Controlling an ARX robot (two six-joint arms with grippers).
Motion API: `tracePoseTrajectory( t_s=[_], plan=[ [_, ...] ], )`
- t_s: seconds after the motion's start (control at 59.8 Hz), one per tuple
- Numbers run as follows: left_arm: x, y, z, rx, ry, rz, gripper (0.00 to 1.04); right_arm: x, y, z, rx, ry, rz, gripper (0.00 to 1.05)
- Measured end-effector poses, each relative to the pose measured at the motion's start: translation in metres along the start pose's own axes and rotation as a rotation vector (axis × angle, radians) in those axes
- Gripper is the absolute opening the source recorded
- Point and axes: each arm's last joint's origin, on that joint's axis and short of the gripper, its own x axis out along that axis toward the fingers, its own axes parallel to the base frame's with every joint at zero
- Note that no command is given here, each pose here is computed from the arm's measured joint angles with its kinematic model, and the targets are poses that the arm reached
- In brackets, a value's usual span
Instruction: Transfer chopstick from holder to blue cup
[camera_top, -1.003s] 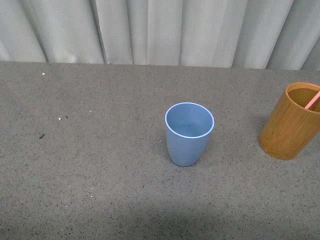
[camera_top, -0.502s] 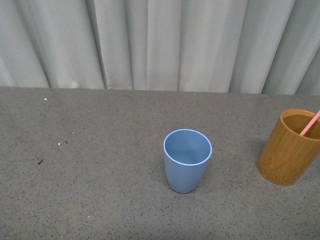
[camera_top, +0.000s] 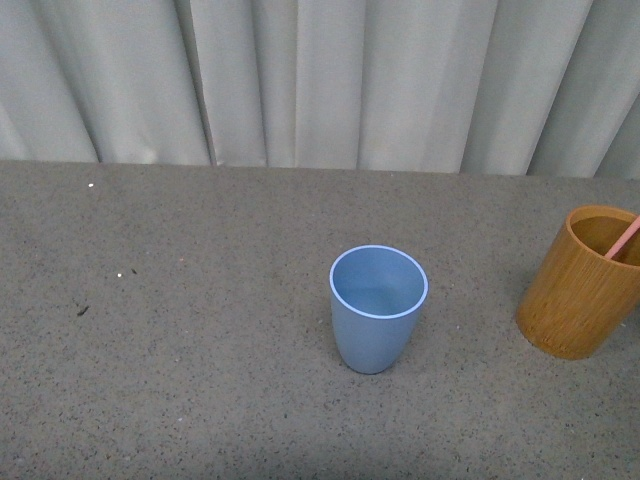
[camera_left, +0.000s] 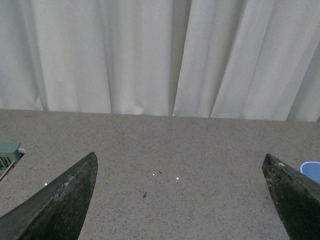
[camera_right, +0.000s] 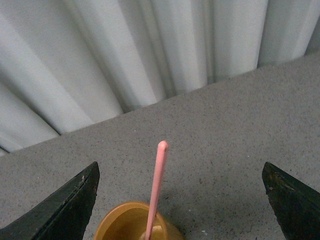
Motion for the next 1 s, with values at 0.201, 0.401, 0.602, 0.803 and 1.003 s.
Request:
tracePoseTrajectory(
  t_s=[0.201, 0.401, 0.602, 0.803, 1.003],
  plan=[
    [0.0, 0.0, 0.0, 0.0, 0.0, 0.0, 0.98, 0.016, 0.0, 0.007, 0.128, 0.067, -0.043, 0.95],
    [0.0, 0.0, 0.0, 0.0, 0.0, 0.0, 0.98, 0.032, 0.004, 0.003, 0.153, 0.129, -0.056, 0.95],
    [0.0, 0.0, 0.0, 0.0, 0.0, 0.0, 0.98, 0.052, 0.008, -0.01, 0.145, 0.181, -0.068, 0.95],
    [0.0, 0.0, 0.0, 0.0, 0.0, 0.0, 0.98, 0.076, 0.014, -0.014, 0.157, 0.189, -0.066, 0.95],
    [0.0, 0.0, 0.0, 0.0, 0.0, 0.0, 0.98, 0.093, 0.015, -0.017, 0.163, 0.188, -0.057, 0.95]
  ],
)
